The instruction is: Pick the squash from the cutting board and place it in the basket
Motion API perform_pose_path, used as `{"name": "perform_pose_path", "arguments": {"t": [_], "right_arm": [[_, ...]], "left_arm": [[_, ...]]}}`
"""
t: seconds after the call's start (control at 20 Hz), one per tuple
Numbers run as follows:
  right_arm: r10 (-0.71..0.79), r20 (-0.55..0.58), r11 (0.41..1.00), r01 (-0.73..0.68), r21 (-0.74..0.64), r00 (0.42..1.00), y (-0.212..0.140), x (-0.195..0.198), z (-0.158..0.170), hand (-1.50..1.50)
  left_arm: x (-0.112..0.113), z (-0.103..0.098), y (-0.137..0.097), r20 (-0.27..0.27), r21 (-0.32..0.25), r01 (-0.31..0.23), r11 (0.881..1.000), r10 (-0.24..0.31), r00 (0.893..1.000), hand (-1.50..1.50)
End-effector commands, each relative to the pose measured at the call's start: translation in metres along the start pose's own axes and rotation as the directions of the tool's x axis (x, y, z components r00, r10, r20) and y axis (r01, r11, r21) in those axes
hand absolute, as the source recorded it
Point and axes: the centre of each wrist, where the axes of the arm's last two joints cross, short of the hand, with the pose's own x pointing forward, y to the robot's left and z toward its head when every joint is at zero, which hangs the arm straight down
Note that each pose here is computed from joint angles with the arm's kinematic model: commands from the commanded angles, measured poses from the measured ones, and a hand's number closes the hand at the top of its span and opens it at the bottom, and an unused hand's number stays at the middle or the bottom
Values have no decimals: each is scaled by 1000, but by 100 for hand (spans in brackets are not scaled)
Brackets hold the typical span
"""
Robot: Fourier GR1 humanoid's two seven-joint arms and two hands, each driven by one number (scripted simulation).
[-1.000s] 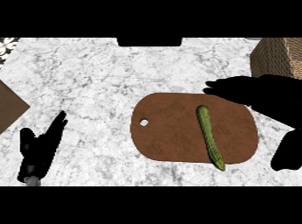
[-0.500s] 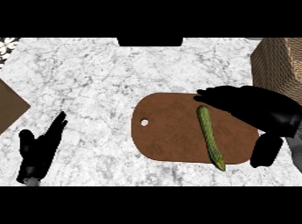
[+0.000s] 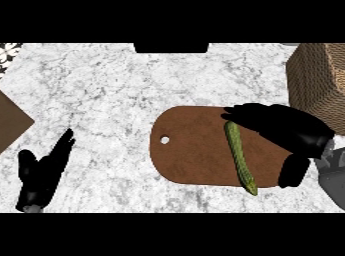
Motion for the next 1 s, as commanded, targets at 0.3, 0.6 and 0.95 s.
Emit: {"name": "perform_pose_path", "arguments": {"t": [0.3, 0.6, 0.95], "right_arm": [[1, 21, 1000, -1, -2, 1000, 24, -7, -14, -150], [87, -63, 992, -81, 97, 994, 48, -1, -39, -150], [62, -53, 995, -57, 84, 997, 58, -7, -44, -150]], "left_arm": [[-25, 4, 8, -171, 18, -8, 1000, 11, 985, 0], [-21, 1, 5, -174, -2, -4, 1000, 4, 985, 0], [-33, 10, 14, -196, 31, 3, 1000, 4, 981, 0]]}}
